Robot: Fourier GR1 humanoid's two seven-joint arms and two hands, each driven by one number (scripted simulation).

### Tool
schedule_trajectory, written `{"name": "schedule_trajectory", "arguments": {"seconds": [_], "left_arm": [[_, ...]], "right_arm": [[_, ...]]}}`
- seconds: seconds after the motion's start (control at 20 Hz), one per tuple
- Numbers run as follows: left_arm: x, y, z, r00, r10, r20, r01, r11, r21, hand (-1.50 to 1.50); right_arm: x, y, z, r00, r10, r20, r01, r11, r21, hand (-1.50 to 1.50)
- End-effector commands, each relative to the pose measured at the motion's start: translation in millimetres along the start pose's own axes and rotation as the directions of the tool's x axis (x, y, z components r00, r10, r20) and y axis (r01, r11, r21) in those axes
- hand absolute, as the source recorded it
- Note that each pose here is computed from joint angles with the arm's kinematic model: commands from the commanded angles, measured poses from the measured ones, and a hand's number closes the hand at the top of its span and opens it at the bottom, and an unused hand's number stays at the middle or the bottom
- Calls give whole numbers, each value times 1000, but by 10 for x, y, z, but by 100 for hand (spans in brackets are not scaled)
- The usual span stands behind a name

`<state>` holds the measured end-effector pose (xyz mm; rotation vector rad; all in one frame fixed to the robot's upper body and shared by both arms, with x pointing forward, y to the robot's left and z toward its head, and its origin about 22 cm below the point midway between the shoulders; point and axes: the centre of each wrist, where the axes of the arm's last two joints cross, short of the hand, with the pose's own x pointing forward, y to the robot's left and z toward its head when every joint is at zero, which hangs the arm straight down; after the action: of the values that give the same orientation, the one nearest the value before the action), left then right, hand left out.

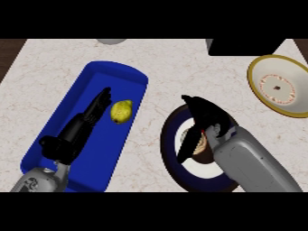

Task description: Pick the cupcake from the plate and place it in the bowl

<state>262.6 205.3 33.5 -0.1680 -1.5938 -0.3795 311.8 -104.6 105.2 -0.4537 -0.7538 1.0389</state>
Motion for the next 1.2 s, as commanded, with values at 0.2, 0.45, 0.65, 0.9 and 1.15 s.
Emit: {"name": "schedule_trajectory", "arguments": {"seconds": [0.2,0.45,0.65,0.9,1.15], "left_arm": [[-100,30,14,1000,11,-15,-11,1000,-5,0],[-135,23,-10,1000,7,-23,-7,1000,-1,0],[15,-34,-84,1000,-7,-12,7,1000,9,0],[-142,16,-4,1000,8,-7,-8,1000,2,0],[-15,-169,-83,1000,7,1,-7,1000,-6,0]], "right_arm": [[51,94,22,984,106,-146,-113,993,-40,-150],[84,289,135,986,97,-137,-113,986,-122,-150],[24,293,123,974,147,-172,-176,971,-164,-150],[-28,407,-63,966,136,-221,-181,963,-198,-150],[-45,525,-98,961,125,-247,-169,972,-164,-150]]}}
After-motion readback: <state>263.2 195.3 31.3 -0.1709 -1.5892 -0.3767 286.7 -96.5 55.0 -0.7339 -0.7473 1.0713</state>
